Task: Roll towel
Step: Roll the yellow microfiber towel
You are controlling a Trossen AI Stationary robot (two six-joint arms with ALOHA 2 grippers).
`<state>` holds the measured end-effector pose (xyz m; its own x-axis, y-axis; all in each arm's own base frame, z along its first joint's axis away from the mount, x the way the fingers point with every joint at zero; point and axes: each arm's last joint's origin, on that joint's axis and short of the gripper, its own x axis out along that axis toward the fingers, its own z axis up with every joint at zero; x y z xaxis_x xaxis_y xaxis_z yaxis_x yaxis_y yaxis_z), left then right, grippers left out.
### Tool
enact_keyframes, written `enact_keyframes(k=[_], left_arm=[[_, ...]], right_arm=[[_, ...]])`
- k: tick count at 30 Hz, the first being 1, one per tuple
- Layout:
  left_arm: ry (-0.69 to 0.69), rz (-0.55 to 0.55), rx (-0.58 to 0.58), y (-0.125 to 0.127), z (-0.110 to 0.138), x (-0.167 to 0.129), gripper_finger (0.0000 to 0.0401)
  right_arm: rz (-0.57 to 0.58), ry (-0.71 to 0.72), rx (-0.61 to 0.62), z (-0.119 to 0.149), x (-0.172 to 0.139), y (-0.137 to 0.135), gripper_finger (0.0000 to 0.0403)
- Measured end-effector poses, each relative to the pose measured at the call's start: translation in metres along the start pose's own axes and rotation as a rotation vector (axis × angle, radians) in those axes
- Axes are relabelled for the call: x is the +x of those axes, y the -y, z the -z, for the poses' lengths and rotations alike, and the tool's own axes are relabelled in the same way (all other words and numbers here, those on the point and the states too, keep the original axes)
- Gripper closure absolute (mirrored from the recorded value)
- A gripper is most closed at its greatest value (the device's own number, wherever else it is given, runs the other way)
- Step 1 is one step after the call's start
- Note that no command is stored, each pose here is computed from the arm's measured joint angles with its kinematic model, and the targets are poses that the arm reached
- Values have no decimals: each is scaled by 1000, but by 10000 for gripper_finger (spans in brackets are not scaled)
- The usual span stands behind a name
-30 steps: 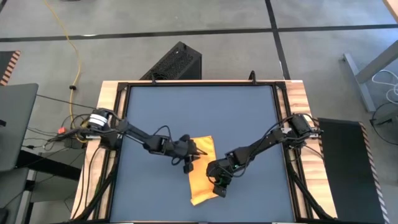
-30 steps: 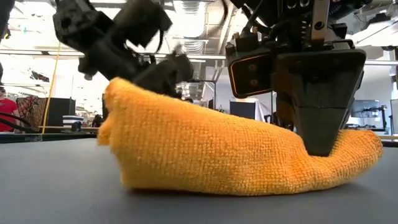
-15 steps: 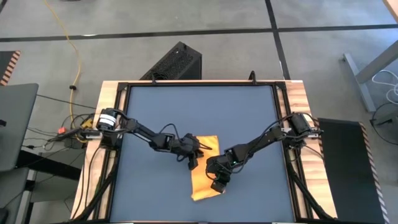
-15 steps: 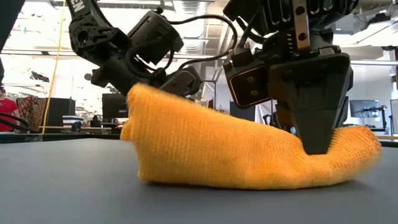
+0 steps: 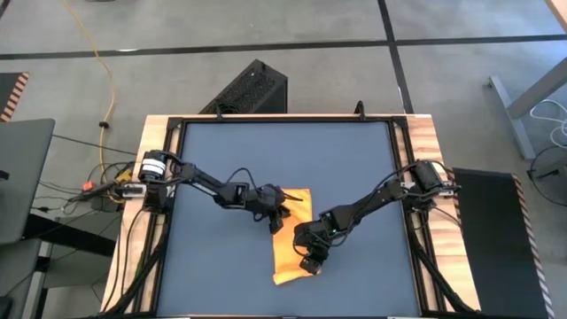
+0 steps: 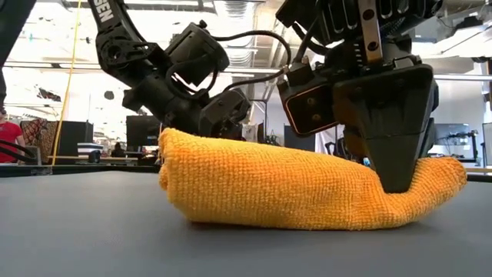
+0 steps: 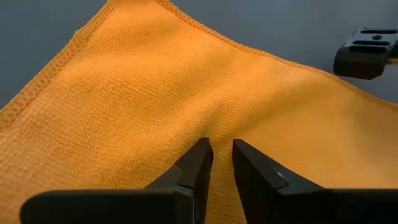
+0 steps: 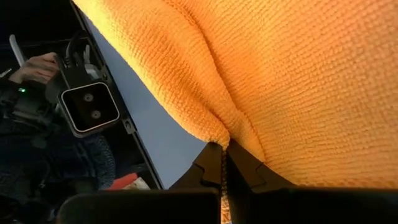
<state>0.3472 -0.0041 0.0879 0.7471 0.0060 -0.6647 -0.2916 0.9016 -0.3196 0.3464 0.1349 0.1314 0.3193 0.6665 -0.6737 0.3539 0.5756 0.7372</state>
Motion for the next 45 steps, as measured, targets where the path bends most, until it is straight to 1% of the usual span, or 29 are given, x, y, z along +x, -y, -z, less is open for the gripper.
enact_keyframes(k=[3,6,11,14,17,19,20,22,23,24,26,30,33,35,38,41,45], left_arm=[[8,23,7,-1,-4,-3,335],[30,-28,41,-3,-12,-13,335],[129,-133,123,6,-36,-52,335],[203,-139,178,20,-51,-82,335],[237,-89,232,35,-55,-106,335],[255,5,282,48,-56,-120,335],[258,71,301,55,-56,-124,335],[232,206,317,71,-50,-129,335],[198,251,313,78,-44,-128,335],[167,285,305,85,-37,-126,335],[105,312,296,97,-21,-119,335],[42,311,274,122,13,-98,335],[25,338,246,137,35,-85,333],[36,332,210,144,47,-78,330],[107,278,157,152,58,-72,323],[178,214,139,160,63,-71,311],[200,205,151,173,60,-69,284]], right_arm=[[0,5,10,-2,-1,1,378],[0,15,23,-5,-4,3,378],[-1,34,47,-13,-9,7,378],[3,38,52,-15,-11,10,378],[14,44,64,-19,-14,14,378],[19,49,76,-22,-17,16,378],[22,52,84,-23,-18,18,378],[23,61,95,-27,-21,20,378],[23,64,101,-28,-22,21,378],[23,69,108,-29,-23,22,378],[23,75,126,-31,-25,24,378],[28,79,159,-30,-24,23,378],[29,73,155,-28,-22,21,378],[31,73,142,-27,-21,21,378],[34,73,101,-27,-22,21,378],[35,71,74,-27,-22,21,378],[37,77,77,-29,-23,23,378]])
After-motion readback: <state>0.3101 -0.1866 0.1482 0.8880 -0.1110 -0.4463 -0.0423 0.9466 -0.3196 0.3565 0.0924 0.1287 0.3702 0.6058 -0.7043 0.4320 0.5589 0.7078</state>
